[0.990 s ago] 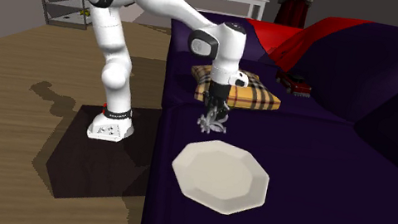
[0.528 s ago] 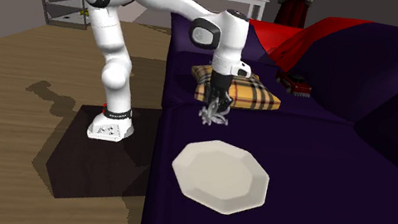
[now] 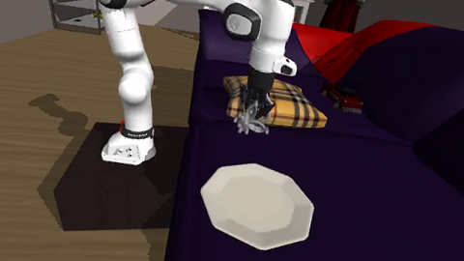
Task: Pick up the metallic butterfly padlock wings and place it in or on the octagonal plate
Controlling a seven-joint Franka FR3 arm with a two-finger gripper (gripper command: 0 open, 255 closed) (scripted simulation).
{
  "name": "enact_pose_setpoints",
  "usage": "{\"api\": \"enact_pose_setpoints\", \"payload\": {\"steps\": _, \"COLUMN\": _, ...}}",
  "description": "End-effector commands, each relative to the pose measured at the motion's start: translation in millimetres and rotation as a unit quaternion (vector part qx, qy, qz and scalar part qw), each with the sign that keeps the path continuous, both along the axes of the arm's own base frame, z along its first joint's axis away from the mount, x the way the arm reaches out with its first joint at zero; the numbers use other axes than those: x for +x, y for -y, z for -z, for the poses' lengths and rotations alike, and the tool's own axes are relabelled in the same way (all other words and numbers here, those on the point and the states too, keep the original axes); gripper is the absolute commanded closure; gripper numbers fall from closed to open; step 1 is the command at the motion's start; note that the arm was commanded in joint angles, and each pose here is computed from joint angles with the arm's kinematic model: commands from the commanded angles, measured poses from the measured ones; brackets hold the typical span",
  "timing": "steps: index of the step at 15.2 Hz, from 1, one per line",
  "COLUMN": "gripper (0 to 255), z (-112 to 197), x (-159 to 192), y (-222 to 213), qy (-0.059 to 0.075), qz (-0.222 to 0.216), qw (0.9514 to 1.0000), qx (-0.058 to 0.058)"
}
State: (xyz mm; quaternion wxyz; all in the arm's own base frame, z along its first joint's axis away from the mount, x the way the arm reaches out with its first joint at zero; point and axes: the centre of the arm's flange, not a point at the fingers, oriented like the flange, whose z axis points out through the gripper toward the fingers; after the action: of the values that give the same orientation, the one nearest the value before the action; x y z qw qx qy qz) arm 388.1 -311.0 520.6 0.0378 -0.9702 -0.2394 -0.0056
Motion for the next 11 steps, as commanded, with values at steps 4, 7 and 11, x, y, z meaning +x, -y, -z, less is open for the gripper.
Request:
{"api": "enact_pose_setpoints", "payload": {"steps": 4, "gripper": 255, "z": -5, "x": -1, "y": 40, "qy": 0.000, "qz": 0.000, "qw": 1.0000, "qx": 0.000}}
{"api": "enact_pose_setpoints", "payload": {"steps": 7, "gripper": 255, "z": -4, "x": -3, "y": 79, "qy": 0.000, "qz": 0.000, "qw": 1.0000, "qx": 0.000}}
{"api": "enact_pose_setpoints", "payload": {"steps": 11, "gripper": 255, "z": -2, "x": -4, "y": 132, "qy": 0.000, "qz": 0.000, "qw": 1.0000, "qx": 0.000}}
